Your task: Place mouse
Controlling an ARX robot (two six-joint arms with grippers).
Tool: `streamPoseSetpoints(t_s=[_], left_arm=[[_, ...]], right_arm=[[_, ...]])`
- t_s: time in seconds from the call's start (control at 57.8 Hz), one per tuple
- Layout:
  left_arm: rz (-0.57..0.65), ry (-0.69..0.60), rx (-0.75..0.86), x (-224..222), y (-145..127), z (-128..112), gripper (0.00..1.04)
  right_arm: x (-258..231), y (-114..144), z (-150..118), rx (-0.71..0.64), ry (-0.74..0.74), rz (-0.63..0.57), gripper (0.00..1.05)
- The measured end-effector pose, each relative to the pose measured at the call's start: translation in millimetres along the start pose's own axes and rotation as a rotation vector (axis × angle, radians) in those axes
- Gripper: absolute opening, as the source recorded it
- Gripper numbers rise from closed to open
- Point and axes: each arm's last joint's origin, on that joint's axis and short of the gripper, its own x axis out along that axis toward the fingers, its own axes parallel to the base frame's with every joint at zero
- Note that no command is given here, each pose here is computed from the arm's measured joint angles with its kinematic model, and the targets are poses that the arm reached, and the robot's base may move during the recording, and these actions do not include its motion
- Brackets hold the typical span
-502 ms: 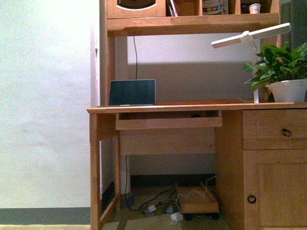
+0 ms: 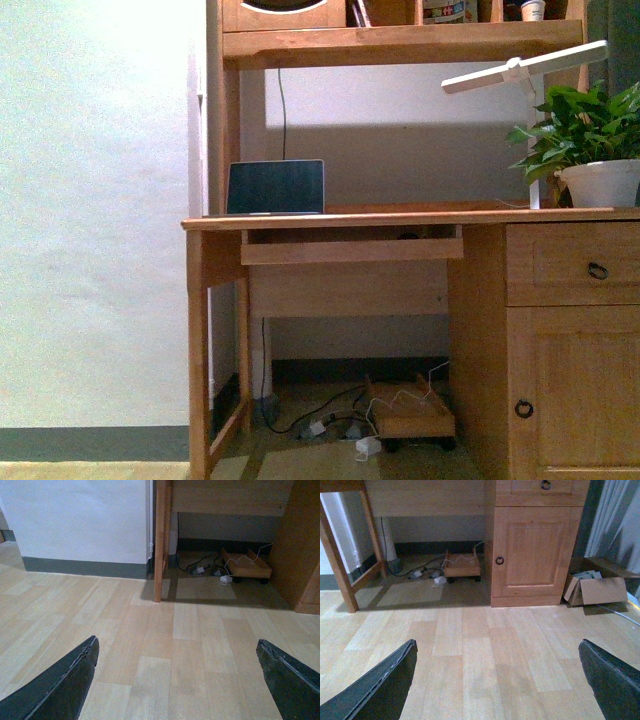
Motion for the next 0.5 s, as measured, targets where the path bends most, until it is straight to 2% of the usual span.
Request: streamPoseSetpoints(t_s=[0.502], left_arm=[[0.0, 0.0, 0.0, 0.0, 0.0, 0.0, 0.97]], right_arm=[[0.0, 0.0, 0.0, 0.0, 0.0, 0.0, 0.97]])
